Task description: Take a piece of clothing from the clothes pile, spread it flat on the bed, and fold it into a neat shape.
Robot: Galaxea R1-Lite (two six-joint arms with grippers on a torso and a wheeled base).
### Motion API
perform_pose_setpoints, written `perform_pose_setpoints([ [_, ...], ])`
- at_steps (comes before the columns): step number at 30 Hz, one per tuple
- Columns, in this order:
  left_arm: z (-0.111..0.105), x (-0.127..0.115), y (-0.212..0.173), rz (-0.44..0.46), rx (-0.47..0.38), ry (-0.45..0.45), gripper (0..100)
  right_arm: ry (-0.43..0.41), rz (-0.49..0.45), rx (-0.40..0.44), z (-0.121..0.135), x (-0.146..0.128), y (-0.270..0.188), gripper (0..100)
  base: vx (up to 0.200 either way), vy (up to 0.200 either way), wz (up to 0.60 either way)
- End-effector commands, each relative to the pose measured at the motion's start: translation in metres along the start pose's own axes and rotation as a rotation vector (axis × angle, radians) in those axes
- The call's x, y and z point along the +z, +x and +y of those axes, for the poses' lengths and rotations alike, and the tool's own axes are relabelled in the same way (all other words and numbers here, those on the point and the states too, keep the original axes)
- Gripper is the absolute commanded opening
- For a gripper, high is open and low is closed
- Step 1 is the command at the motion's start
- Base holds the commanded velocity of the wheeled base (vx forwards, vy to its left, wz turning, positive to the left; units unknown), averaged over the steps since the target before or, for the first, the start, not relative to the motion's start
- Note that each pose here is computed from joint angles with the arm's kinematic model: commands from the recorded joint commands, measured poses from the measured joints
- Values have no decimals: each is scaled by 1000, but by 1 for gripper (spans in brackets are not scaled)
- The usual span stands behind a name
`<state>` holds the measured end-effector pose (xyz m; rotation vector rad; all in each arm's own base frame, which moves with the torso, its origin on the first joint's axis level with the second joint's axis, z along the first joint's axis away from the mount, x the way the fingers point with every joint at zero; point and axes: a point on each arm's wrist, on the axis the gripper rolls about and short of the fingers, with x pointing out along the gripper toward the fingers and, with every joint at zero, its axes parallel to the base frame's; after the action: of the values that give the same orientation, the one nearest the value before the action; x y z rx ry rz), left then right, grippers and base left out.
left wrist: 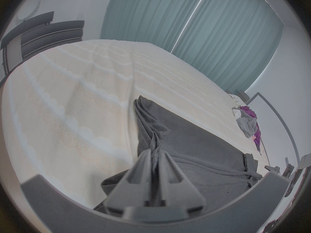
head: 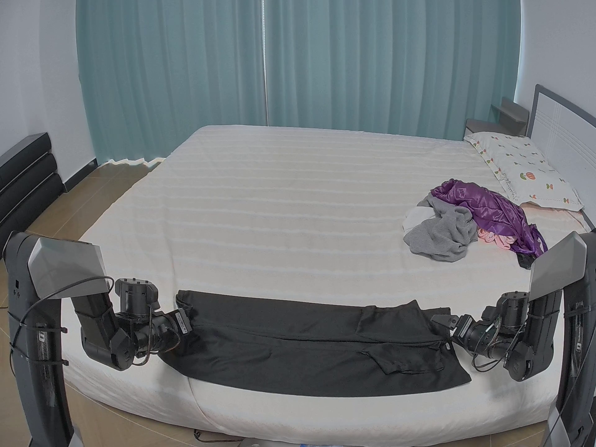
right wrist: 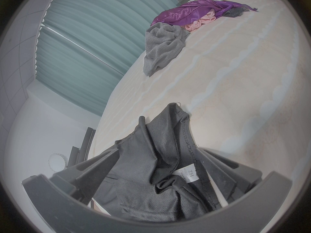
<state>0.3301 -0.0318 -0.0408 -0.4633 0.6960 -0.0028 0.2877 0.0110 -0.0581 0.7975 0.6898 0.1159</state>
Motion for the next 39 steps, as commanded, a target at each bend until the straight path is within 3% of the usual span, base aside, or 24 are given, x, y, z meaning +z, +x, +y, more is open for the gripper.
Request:
perform_pose_setpoints([
  [1,-1,1,-1,-5,-3,1,0,-4,-8,8,1,1,0,100,0,0,0],
  [13,-4,5,-4,-17,-7,0,0,-2,-10,11,1,2,0,100,0,0,0],
  [22,-4,7,-2,-27,-12,-1,0,-4,-11,12,1,2,0,100,-200,0,0],
  [34,-10,16,5,-62,-36,-14,0,-5,-12,12,1,2,2,100,0,0,0],
  [39,-16,18,5,-74,-55,-38,0,-6,-12,12,1,2,2,100,0,-200,0],
])
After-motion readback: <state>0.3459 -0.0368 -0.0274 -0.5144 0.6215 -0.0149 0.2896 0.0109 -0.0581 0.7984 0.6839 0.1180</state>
